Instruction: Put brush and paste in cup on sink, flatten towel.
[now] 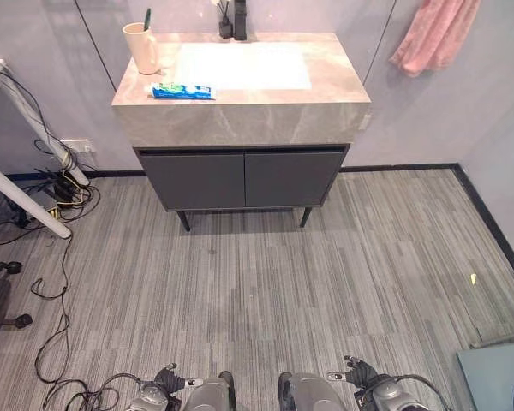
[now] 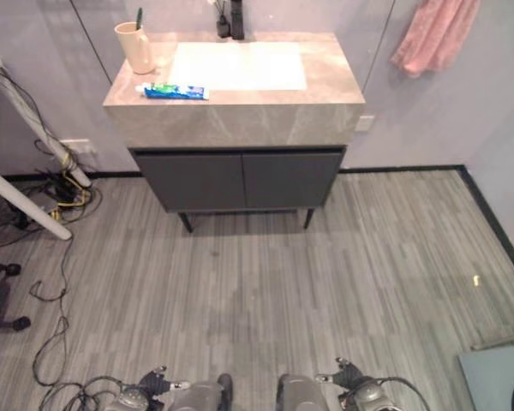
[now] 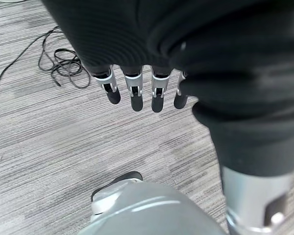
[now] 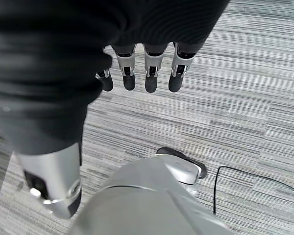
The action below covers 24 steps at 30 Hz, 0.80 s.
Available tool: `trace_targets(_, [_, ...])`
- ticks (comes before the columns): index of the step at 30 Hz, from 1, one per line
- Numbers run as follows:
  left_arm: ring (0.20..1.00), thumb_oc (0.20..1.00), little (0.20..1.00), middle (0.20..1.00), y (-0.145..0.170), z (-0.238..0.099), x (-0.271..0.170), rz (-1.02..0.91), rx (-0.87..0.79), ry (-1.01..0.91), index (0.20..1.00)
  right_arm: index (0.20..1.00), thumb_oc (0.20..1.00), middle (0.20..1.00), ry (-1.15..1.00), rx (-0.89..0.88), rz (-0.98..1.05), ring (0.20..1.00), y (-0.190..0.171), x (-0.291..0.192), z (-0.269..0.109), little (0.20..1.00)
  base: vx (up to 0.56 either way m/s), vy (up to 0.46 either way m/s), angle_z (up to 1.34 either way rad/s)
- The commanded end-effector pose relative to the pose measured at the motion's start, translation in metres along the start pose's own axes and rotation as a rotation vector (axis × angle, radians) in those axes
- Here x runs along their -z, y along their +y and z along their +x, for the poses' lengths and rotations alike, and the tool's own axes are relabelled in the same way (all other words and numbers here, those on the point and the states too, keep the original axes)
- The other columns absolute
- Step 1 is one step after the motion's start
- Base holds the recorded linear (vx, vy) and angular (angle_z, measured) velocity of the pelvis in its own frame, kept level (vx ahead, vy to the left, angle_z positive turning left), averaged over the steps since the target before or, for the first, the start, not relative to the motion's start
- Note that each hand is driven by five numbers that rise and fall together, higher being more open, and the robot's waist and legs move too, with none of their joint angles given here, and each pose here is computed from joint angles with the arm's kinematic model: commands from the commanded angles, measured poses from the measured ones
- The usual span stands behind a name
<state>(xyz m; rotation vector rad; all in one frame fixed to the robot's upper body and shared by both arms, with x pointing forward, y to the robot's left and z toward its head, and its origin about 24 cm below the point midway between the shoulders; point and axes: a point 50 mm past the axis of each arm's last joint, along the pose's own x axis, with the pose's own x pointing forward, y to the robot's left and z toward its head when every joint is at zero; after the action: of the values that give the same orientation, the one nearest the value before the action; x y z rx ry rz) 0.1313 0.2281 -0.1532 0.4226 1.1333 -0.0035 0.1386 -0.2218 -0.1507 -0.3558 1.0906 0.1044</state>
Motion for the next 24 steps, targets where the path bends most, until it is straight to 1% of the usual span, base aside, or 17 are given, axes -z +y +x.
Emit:
trace_targets(1, [1.0,1.0,1.0,1.0,0.007,-0.001,0.003,-0.034,-0.04,-0.023,1.0,1.0,1.0,1.0,-0.046,0.041,0.068,1.0,-0.008,-0.006,0.0,1.0,0.0,0.023,-0.08])
trace_targets(7, [1.0,1.0,1.0,1.0,0.012,0.0,-0.008,-0.054,-0.067,-0.083,1.0,1.0,1.0,1.0,-0.107,0.043,0.14,1.0,-0.012,-0.017,0.0,1.0,-0.01,0.014,-0.09])
trace_targets(8, [1.0,1.0,1.0,1.0,0.019,-0.001,-0.022,-0.096,-0.104,-0.165,1.0,1.0,1.0,1.0,-0.205,0.055,0.219,1.0,-0.016,-0.035,-0.001,1.0,-0.08,0.026,0.0])
trace_targets(9, [1.0,1.0,1.0,1.0,0.035,-0.01,-0.054,-0.159,-0.172,-0.375,1.0,1.0,1.0,1.0,-0.439,0.071,0.263,1.0,-0.024,-0.073,-0.013,1.0,-0.12,0.019,0.0])
trace_targets(10, [1.0,1.0,1.0,1.0,0.05,-0.022,-0.072,-0.214,-0.214,-0.533,1.0,1.0,1.0,1.0,-0.591,0.073,0.269,1.0,-0.032,-0.094,-0.026,1.0,-0.1,0.007,0.01])
trace_targets(11, [1.0,1.0,1.0,1.0,0.05,-0.022,-0.072,-0.214,-0.214,-0.533,1.0,1.0,1.0,1.0,-0.591,0.073,0.269,1.0,-0.032,-0.094,-0.026,1.0,-0.07,-0.019,0.04])
trace_targets(13, [1.0,1.0,1.0,1.0,0.059,-0.028,-0.083,-0.216,-0.239,-0.593,1.0,1.0,1.0,1.0,-0.639,0.075,0.257,1.0,-0.035,-0.104,-0.031,1.0,-0.04,-0.021,0.05])
trace_targets(17, [1.0,1.0,1.0,1.0,0.064,-0.033,-0.093,-0.201,-0.248,-0.646,1.0,1.0,1.0,1.0,-0.674,0.064,0.223,1.0,-0.036,-0.112,-0.034,1.0,0.0,0.0,0.0])
trace_targets(24, [1.0,1.0,1.0,1.0,0.061,-0.031,-0.092,-0.209,-0.242,-0.633,1.0,1.0,1.0,1.0,-0.67,0.07,0.236,1.0,-0.036,-0.111,-0.034,1.0,0.0,-0.011,0.0])
